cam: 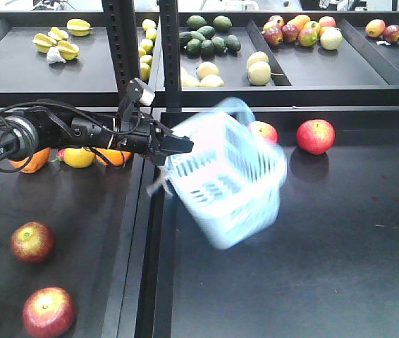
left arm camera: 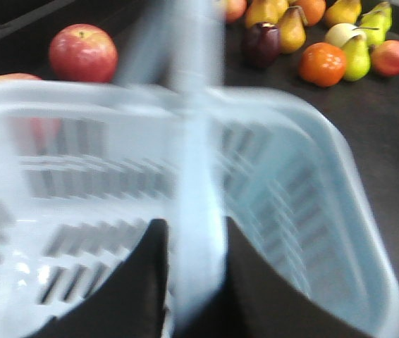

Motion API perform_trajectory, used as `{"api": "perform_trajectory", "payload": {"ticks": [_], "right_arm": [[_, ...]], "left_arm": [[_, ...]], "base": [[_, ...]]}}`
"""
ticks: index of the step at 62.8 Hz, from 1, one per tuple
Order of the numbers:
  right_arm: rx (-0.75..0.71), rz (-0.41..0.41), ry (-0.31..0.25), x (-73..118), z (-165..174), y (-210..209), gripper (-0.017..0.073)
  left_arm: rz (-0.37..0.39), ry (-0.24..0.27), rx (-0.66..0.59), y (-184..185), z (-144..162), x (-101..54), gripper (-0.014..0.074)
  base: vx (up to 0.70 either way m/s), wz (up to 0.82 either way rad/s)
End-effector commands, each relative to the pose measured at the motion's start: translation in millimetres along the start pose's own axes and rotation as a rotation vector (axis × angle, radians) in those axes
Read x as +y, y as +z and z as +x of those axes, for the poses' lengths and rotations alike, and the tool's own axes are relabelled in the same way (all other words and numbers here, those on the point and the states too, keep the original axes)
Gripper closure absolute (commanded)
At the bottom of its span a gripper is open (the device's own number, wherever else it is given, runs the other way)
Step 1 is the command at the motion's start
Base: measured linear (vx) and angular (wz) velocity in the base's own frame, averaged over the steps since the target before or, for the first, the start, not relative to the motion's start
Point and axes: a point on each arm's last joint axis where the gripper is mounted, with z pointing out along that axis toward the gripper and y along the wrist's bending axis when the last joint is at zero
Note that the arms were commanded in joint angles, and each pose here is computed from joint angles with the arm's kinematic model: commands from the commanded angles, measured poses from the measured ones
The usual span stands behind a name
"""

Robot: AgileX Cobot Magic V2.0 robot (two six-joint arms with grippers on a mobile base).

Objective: Pick three apples into basket with both arms
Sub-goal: 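Close the left gripper on the basket handle and lift it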

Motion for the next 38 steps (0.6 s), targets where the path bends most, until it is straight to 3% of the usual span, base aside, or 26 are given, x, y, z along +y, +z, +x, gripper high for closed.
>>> {"api": "perform_trajectory", "payload": {"ticks": [1,6,16,26,34,38], "right_arm": [[-0.068,-0.015,-0.013,1.4,-2,0,0.0564],[-0.068,-0.015,-0.013,1.4,-2,0,0.0564],[-0.068,-0.015,-0.013,1.4,-2,0,0.0564],[-0.068,-0.015,-0.013,1.4,-2,0,0.0564],[-0.068,-0.015,-0.013,1.4,-2,0,0.0564],[-0.068,-0.015,-0.013,1.4,-2,0,0.0564]], "left_arm": [[0.081,0.076,-0.047,-16,-39,-24.0,0.0603],[0.147,0.045,-0.046,-18,-42,-32.2,0.0601],[0.239,-0.075,-0.036,-29,-59,-52.6,0.0601],[0.324,-0.133,-0.025,-45,-86,-83.7,0.0601],[0.347,-0.266,-0.006,-56,-106,-105.6,0.0601],[0.353,-0.250,-0.013,-62,-117,-119.6,0.0601]], "base": [[0.00,0.00],[0.00,0.00],[0.00,0.00],[0.00,0.00],[0.00,0.00],[0.00,0.00]]}}
